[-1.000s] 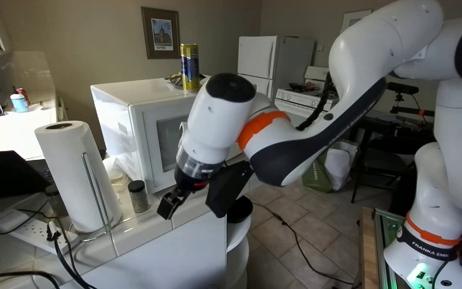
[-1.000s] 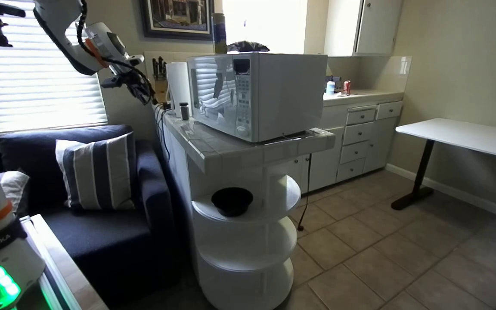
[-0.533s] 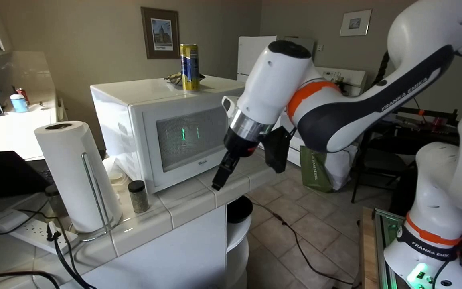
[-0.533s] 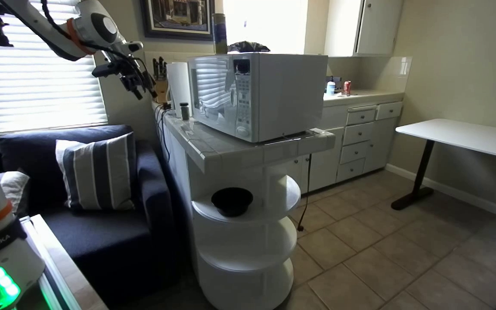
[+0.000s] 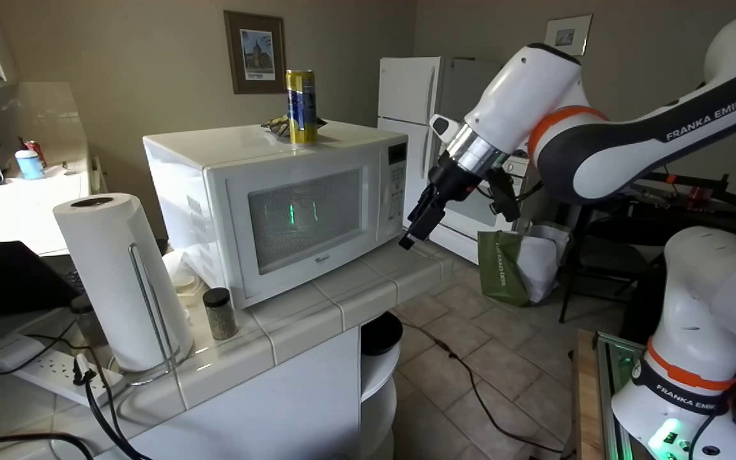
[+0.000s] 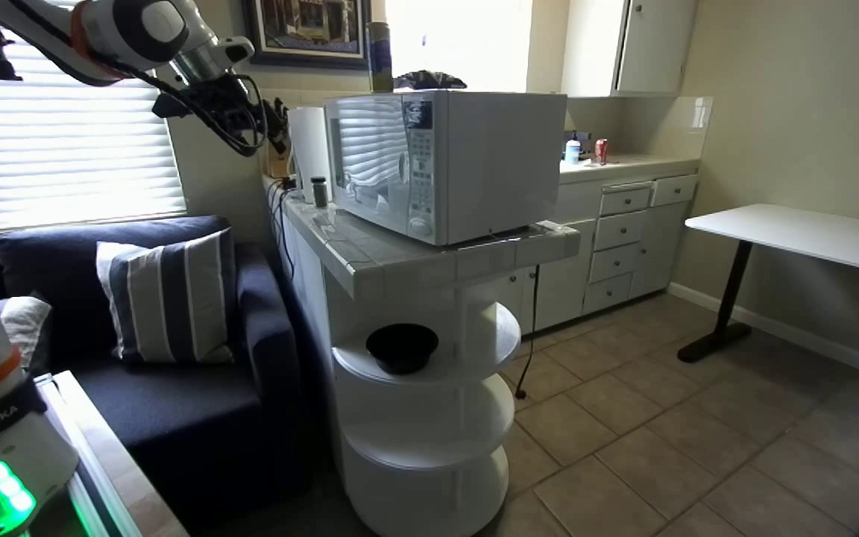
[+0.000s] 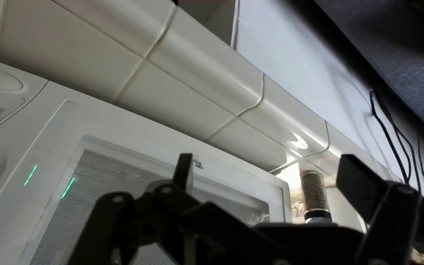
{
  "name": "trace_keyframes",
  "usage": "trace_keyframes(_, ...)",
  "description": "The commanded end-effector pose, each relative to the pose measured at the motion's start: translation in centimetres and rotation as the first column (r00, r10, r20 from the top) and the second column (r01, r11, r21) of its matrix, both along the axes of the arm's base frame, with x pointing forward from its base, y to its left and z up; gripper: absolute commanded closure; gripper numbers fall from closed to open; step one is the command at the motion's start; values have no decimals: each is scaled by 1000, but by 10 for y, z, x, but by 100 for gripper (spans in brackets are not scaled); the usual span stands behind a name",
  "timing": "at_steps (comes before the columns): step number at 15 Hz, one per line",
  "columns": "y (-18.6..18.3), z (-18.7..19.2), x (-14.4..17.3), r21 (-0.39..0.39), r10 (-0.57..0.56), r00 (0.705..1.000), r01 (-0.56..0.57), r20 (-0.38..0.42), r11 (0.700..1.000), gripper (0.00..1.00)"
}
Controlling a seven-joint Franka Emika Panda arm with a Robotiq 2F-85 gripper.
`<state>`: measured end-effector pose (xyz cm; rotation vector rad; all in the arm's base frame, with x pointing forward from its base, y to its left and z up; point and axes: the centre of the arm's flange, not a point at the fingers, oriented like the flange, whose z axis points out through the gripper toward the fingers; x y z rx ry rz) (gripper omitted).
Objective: Move the spice bottle to the right side of the microwave
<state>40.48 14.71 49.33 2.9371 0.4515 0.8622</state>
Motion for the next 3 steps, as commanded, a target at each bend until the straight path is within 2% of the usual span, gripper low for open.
trace_keyframes(1,-5,1,-5,3,-2,1000,2,5,1000,0)
trace_keyframes(3,-4,1,-9,3,1,1000,-1,7,1000,0)
